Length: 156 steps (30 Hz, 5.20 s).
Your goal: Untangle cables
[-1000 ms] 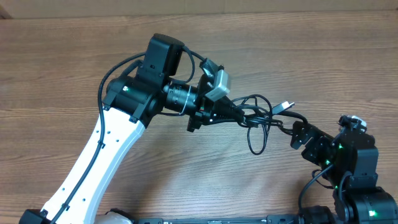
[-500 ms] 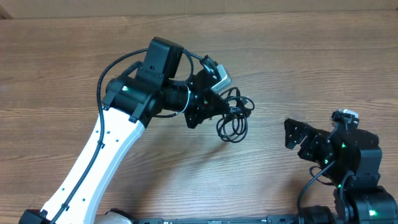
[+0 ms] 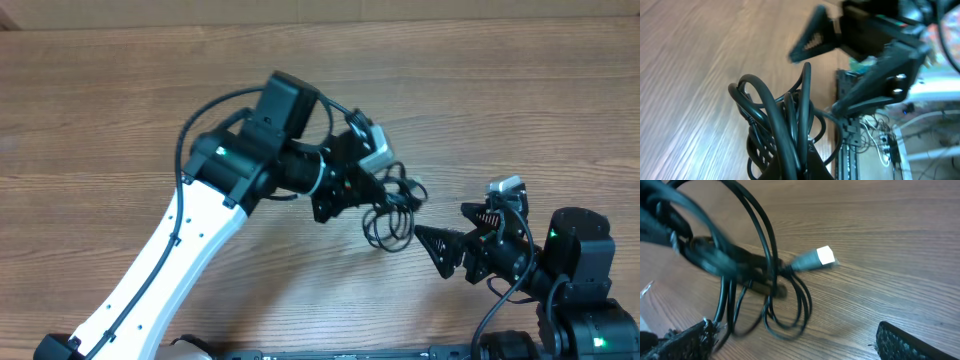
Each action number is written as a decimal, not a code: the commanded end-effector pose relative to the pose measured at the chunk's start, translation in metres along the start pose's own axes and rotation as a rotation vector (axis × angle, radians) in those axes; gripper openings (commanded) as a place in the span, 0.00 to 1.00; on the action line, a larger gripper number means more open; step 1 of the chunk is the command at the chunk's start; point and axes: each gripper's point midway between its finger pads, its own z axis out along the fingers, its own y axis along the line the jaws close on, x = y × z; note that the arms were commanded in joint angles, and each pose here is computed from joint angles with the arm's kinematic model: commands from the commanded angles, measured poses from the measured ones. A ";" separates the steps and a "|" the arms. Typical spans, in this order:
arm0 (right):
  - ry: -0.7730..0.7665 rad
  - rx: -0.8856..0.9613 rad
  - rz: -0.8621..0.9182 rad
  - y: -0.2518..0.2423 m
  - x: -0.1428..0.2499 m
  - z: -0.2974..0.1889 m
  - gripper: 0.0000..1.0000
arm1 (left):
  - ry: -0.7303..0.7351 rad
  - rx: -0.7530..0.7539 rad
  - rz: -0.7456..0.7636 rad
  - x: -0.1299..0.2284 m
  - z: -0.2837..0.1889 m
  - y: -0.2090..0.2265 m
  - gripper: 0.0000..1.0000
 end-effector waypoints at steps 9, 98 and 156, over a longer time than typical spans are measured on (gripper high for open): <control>-0.005 -0.154 -0.128 0.025 0.001 -0.001 1.00 | -0.093 0.141 0.185 -0.027 -0.003 -0.047 0.04; -0.159 -0.054 0.377 0.005 -0.042 -0.003 0.04 | -0.063 -0.322 -0.275 -0.032 0.013 0.024 0.78; -0.113 0.127 0.330 -0.025 -0.022 -0.002 0.04 | 0.182 -0.812 -0.439 0.042 0.006 0.113 0.92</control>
